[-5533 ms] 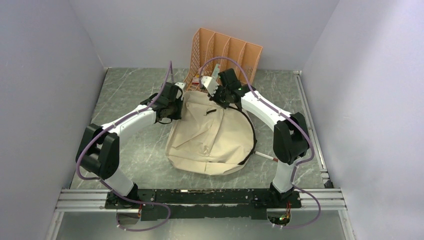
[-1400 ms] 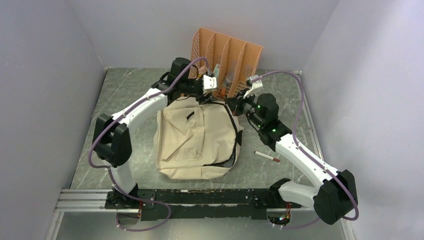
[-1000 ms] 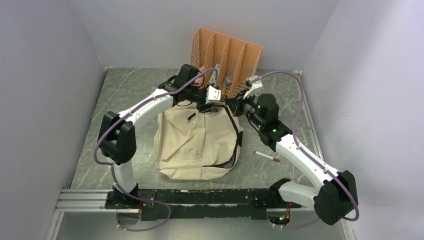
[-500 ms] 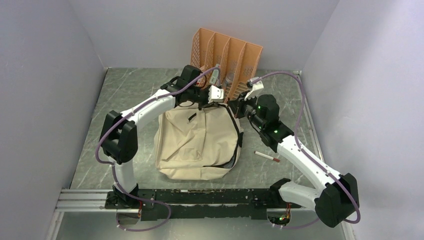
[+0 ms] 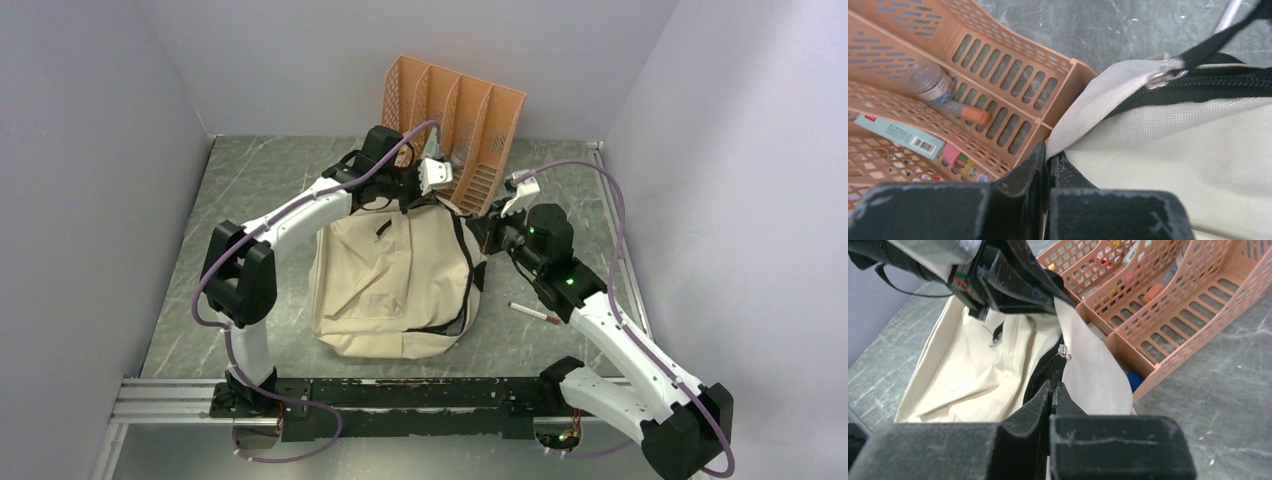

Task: Pack the student bag
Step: Zip the student bag at the center of the board.

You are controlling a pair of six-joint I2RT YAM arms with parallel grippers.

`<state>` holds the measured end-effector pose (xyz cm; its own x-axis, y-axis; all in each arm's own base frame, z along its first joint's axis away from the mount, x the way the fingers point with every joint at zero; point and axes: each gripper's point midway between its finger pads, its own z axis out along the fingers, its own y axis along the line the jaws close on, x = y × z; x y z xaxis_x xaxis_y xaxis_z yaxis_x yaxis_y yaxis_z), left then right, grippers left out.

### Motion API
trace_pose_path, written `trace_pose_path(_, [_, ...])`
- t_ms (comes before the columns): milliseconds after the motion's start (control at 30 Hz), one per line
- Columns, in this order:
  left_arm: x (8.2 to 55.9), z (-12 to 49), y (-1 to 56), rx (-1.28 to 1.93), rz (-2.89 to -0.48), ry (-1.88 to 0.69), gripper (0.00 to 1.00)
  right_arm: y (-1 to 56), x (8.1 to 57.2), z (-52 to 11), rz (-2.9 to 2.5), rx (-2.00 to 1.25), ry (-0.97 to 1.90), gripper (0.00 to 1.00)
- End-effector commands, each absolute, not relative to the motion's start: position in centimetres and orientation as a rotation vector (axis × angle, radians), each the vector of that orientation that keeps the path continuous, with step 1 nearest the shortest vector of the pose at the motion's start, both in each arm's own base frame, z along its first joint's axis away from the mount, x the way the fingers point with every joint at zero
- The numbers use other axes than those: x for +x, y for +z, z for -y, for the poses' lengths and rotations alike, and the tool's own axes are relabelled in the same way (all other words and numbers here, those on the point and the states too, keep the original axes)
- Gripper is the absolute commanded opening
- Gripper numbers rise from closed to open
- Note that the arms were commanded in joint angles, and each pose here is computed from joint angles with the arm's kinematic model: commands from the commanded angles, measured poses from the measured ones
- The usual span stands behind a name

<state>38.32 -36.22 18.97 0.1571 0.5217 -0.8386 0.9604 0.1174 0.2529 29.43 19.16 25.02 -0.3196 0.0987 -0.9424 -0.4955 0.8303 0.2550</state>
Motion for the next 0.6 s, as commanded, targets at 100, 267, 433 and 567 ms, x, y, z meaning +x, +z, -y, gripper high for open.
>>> trace_pose_path(100, [45.2, 32.8, 19.9, 1.374, -1.558, -0.342, 0.05, 27.6, 27.5, -18.8, -1.735, -0.31, 0.669, 0.0])
trace_pose_path(267, [43.5, 33.7, 20.5, 1.402, -1.47, -0.415, 0.05, 27.2, 27.5, -19.0, -1.745, -0.3, 0.687, 0.0])
trace_pose_path(433, [44.1, 33.0, 20.0, 1.365, -1.532, -0.379, 0.05, 27.7, 26.7, -20.0, -1.737, -0.345, 0.755, 0.0])
trace_pose_path(567, [46.7, 31.5, 19.6, 1.213, -1.654, -0.293, 0.05, 28.6, 25.2, -20.9, -1.688, -0.44, 0.817, 0.0])
